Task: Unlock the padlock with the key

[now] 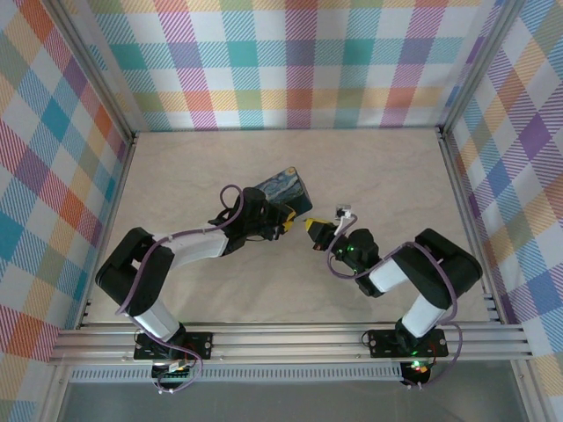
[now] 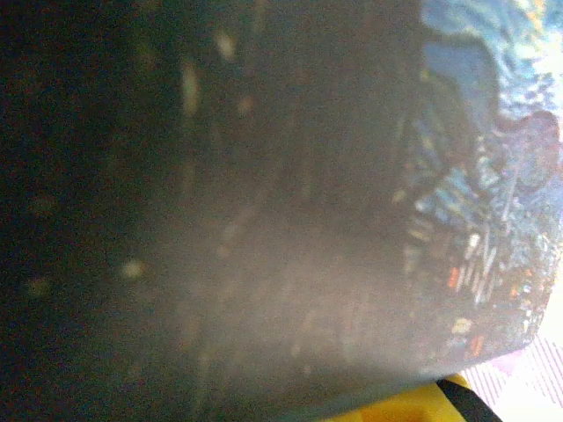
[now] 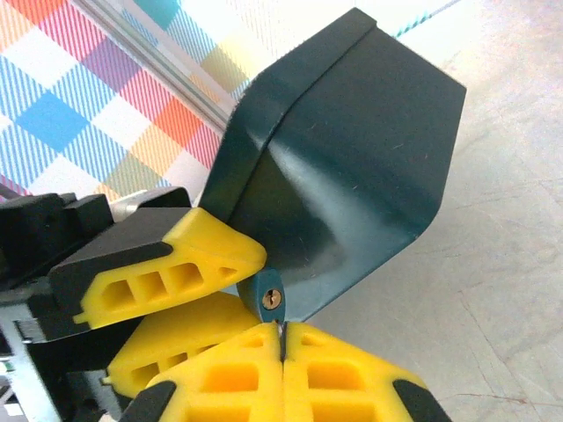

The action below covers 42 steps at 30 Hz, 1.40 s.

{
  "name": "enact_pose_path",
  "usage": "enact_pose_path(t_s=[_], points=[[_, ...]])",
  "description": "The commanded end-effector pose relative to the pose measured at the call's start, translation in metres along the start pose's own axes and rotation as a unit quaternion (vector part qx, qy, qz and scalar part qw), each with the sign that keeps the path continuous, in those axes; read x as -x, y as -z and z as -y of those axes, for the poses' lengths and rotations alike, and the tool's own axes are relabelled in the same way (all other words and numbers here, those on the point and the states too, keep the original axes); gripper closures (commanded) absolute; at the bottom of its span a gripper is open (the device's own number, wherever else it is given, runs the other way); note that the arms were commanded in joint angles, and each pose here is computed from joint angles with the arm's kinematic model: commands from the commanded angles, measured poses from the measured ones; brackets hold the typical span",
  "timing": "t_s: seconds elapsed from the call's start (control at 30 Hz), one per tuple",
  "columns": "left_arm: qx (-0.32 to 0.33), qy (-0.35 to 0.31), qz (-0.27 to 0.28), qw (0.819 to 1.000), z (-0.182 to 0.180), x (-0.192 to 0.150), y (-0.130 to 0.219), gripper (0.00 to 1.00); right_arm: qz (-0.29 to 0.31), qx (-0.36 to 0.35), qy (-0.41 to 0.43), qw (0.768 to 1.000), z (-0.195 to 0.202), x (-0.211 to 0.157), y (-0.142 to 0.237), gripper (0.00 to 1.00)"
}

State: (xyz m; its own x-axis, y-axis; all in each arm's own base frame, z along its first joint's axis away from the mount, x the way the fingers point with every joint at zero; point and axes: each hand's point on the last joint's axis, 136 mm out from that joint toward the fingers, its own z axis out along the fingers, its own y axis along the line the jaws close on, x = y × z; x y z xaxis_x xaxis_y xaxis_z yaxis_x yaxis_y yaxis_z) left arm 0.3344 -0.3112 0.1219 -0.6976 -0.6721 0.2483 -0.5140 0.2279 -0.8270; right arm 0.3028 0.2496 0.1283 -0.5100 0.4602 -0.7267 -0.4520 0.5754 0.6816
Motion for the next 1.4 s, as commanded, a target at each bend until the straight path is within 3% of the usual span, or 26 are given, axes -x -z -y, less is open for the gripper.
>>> enact_pose_path(t_s=[0.0, 0.47, 1.37], points=[[-0.040, 0.018, -0.009, 0.999, 0.024, -0.011, 0.012, 0.97, 0.030, 0.020, -0.017, 0.999, -0.011, 0.017, 0.006, 1.00], [-0.056, 0.038, -0.027, 0.997, 0.032, -0.017, 0.013, 0.97, 0.038, 0.044, -0.045, 0.997, -0.025, 0.028, -0.006, 1.00], [-0.050, 0.036, -0.031, 0.998, 0.030, -0.019, 0.009, 0.97, 0.028, 0.023, -0.042, 0.998, -0.012, 0.018, -0.017, 1.00]])
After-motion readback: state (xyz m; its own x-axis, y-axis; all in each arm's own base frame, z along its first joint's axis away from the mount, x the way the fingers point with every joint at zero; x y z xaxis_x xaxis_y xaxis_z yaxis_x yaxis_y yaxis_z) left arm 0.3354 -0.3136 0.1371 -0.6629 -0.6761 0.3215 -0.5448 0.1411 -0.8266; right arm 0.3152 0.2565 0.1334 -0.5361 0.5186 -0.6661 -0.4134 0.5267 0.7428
